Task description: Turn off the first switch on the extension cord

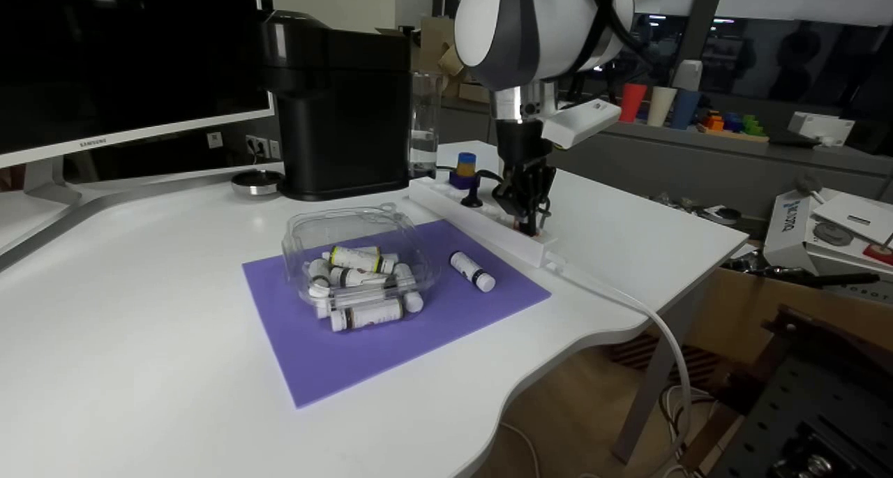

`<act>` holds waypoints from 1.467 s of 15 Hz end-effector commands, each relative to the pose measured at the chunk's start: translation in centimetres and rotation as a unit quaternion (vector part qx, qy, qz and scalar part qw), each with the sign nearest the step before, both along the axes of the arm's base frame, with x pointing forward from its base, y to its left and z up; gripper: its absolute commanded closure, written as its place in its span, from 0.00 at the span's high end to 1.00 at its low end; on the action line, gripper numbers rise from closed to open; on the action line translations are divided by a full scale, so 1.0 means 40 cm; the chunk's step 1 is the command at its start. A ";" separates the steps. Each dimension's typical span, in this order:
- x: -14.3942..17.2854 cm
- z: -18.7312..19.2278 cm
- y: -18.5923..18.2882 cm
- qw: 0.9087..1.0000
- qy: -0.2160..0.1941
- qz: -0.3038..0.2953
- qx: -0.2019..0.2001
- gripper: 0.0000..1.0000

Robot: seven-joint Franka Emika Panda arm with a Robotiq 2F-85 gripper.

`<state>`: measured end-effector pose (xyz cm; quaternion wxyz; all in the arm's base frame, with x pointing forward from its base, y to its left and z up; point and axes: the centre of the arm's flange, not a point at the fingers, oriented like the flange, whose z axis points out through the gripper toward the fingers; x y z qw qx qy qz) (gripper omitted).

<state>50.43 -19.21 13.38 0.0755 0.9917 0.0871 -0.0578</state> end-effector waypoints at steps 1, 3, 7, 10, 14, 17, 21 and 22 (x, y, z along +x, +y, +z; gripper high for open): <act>0.011 -0.010 0.030 1.000 -0.009 -0.018 -0.024 0.00; 0.003 0.026 0.044 0.999 -0.020 -0.026 -0.027 0.00; -0.031 0.111 0.077 0.999 -0.038 -0.034 -0.019 0.00; -0.054 0.189 0.102 0.998 -0.044 -0.036 -0.005 0.26; -0.072 0.283 0.127 0.998 -0.050 -0.038 0.006 0.46; -0.082 0.347 0.145 0.998 -0.053 -0.041 0.012 0.66; -0.096 0.411 0.162 0.997 -0.052 -0.056 0.020 0.93; -0.100 0.421 0.166 0.997 -0.052 -0.061 0.022 0.98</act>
